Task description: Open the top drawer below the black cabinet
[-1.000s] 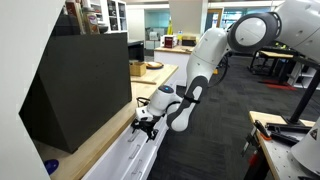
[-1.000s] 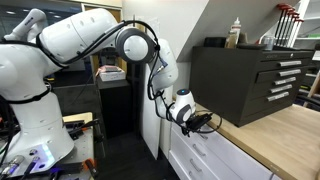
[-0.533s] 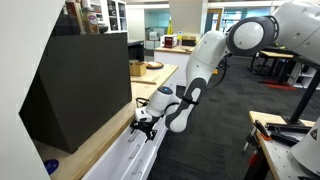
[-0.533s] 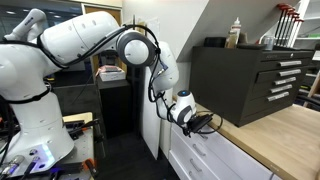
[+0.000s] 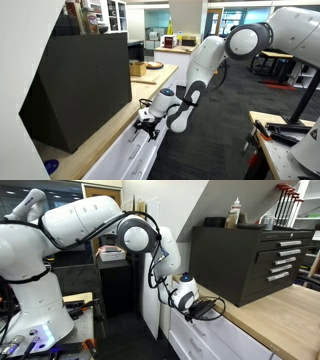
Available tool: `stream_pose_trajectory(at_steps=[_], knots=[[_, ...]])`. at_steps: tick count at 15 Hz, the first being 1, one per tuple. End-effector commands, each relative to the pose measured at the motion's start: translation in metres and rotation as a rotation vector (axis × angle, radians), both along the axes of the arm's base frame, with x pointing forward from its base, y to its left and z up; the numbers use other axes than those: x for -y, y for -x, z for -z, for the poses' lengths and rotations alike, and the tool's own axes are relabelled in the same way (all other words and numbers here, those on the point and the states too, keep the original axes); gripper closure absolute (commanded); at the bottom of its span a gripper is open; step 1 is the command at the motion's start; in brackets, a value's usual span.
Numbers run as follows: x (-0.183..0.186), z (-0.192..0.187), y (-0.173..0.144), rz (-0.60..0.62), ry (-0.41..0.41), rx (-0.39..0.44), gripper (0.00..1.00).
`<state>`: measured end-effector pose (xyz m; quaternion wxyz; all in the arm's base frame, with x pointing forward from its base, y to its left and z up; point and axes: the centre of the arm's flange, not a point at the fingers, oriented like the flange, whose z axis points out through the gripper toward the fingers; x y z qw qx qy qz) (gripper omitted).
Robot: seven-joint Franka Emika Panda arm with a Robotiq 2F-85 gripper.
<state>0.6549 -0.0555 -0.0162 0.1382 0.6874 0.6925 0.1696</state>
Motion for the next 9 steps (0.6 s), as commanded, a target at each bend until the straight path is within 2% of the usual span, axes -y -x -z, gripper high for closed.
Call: stream_pose_trajectory(at_steps=[1, 5, 6, 7, 8, 9], knots=[[0.011, 0.016, -0.009, -0.027, -0.003, -0.001, 0.0], [0.008, 0.022, -0.011, -0.039, -0.005, 0.004, 0.0], [0.006, 0.021, -0.011, -0.043, -0.005, 0.009, 0.07], [0.005, 0.017, -0.011, -0.05, -0.006, 0.022, 0.26], [0.004, 0.012, -0.011, -0.058, -0.005, 0.036, 0.31], [0.003, 0.007, -0.011, -0.066, -0.004, 0.045, 0.31]])
